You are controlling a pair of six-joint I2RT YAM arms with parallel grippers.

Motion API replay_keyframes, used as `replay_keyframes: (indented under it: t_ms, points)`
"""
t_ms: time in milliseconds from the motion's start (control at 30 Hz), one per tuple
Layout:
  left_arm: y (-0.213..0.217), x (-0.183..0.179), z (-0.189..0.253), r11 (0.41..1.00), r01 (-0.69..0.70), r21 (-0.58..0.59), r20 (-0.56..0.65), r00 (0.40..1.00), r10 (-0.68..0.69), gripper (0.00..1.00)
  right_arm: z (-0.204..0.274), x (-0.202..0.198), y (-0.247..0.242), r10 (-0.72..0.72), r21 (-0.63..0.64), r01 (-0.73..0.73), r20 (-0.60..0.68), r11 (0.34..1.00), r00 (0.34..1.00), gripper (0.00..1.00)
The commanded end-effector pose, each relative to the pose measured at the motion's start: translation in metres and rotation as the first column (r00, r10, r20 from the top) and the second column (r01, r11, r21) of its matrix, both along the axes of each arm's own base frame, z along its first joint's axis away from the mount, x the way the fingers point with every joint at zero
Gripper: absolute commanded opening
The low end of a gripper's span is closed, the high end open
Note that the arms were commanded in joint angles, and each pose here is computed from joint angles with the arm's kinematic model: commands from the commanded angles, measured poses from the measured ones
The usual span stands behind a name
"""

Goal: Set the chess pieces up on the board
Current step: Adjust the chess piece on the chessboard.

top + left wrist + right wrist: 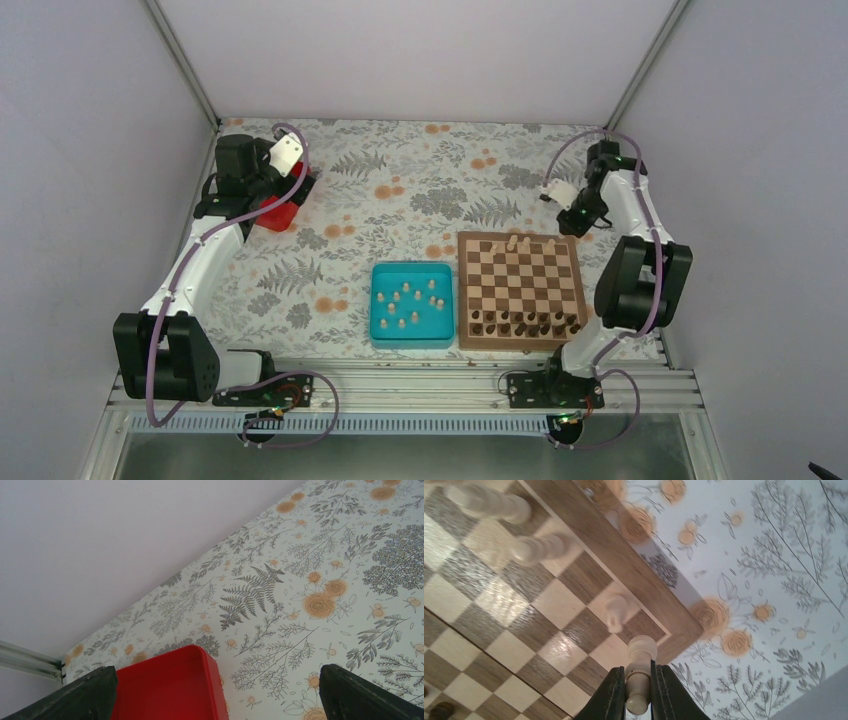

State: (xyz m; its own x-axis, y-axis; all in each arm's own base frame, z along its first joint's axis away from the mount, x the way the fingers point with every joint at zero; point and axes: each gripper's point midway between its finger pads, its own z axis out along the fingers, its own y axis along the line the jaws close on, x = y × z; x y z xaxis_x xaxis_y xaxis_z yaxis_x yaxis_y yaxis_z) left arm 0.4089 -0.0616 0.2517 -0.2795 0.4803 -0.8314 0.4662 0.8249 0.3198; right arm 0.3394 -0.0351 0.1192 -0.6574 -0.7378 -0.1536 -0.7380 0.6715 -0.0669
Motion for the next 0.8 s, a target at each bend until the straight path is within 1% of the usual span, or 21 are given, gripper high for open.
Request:
replay_keyframes:
  t_ms: [0,100,300,633,767]
  points:
    - [-0.002,0.0,0.009,1.0,0.013,-0.012,0.03,0.999,-0.013,1.0,-0.011,0.0,-0.024,-0.038,-0.019,0.038,-0.012,0.999,0.999,0.12]
    - [-0.002,0.001,0.009,1.0,0.014,-0.013,0.031,0.999,-0.013,1.0,-0.015,-0.004,-0.029,-0.043,-0.011,0.043,-0.023,0.999,0.999,0.12]
    - [-0.002,0.001,0.01,1.0,0.014,-0.013,0.03,0.999,-0.013,1.0,-0.01,-0.002,-0.02,-0.02,0.028,0.021,-0.012,0.999,1.0,0.12]
    - [-0.001,0.0,0.011,1.0,0.007,-0.008,0.033,0.999,-0.007,1.0,-0.008,-0.008,0.041,0.114,0.07,-0.113,-0.018,0.991,0.993,0.12]
    - [-0.001,0.0,0.011,1.0,0.008,-0.007,0.035,0.999,-0.008,1.0,-0.012,-0.01,0.052,0.128,0.068,-0.125,-0.04,0.99,0.991,0.12]
